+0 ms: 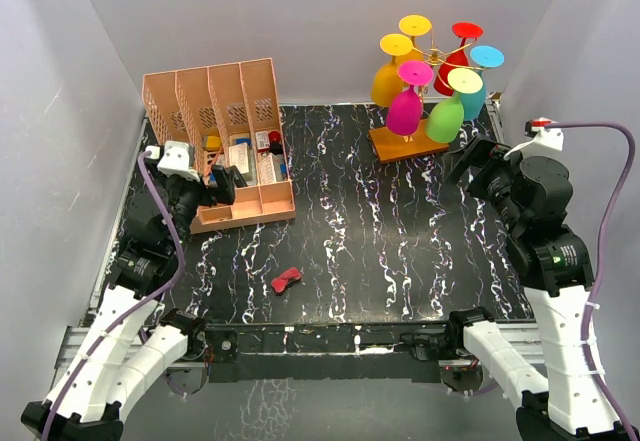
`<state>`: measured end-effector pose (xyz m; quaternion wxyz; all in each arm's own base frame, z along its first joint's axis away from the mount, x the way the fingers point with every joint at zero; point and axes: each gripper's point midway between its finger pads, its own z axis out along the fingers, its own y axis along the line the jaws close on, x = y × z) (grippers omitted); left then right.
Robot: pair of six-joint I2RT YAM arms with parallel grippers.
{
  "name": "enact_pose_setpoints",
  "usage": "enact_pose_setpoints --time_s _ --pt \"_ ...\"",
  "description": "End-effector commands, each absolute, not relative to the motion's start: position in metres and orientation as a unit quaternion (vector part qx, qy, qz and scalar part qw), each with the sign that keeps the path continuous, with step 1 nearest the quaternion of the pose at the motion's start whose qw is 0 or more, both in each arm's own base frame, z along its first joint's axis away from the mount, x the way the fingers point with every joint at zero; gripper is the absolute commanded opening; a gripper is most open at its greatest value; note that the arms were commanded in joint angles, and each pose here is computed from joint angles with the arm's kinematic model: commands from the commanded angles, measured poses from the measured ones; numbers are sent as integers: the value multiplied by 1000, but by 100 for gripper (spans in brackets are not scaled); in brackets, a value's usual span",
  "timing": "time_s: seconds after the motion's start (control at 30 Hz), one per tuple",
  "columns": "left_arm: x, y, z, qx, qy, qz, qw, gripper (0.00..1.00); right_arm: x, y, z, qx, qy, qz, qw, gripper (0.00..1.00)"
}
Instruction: Take the wine glass off the wine glass rack
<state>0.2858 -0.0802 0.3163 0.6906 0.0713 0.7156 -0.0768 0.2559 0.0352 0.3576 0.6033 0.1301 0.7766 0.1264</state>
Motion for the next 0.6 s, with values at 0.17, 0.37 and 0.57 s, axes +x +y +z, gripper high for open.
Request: enact_pose_setpoints --time_s 0.17,0.37,0.57 --pt "290 -86 356 22 682 -120 722 97 247 12 395 135 743 77 651 99" --pt "289 -91 360 25 676 -134 724 97 254 11 390 138 751 69 642 98" --pt "289 -102 360 43 673 -152 723 97 270 2 405 170 742 52 646 98"
